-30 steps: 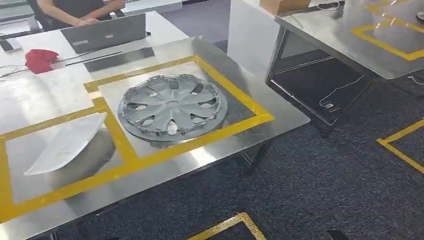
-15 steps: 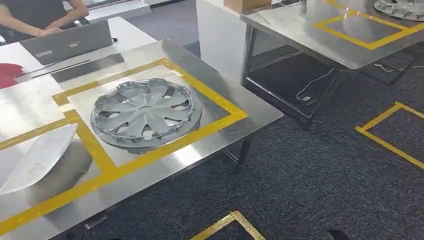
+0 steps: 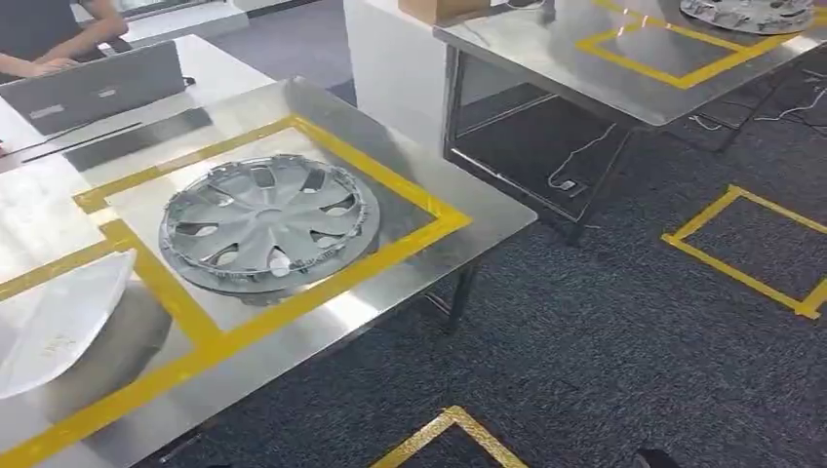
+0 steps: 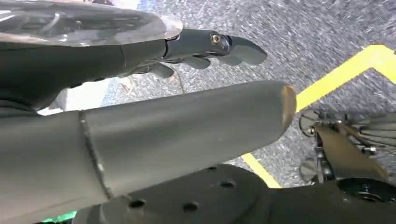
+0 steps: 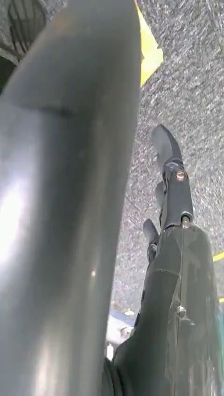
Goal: Take the parts from the cabinet and place them on the table.
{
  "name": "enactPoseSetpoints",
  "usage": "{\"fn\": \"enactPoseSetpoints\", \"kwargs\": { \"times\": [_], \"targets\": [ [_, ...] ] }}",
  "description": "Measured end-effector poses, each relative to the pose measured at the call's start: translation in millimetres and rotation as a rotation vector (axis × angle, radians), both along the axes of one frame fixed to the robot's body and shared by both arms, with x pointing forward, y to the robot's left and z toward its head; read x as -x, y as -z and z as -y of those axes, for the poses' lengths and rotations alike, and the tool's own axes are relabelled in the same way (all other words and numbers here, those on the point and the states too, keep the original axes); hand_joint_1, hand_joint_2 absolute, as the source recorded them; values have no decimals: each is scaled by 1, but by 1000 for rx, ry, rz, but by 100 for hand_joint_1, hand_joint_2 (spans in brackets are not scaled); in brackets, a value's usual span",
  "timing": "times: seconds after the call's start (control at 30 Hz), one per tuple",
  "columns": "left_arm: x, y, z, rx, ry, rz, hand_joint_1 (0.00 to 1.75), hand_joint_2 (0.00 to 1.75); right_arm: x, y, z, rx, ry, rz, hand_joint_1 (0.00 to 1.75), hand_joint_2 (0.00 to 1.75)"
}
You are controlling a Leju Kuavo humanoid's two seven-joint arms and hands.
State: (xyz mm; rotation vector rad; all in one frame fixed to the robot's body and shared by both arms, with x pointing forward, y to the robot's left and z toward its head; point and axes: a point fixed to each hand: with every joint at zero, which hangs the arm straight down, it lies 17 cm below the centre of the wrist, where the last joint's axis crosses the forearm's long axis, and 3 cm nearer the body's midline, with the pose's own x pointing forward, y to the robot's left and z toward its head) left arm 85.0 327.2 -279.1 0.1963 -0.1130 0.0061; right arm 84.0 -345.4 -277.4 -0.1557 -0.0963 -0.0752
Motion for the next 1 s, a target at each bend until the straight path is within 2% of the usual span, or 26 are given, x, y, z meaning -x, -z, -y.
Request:
{"fn": "enactPoseSetpoints", "kwargs": {
  "times": [1.0],
  "targets": [
    [3, 1, 8, 19, 6, -14, 0, 0, 0, 0, 5, 22, 3, -3, 0, 0]
  ]
}}
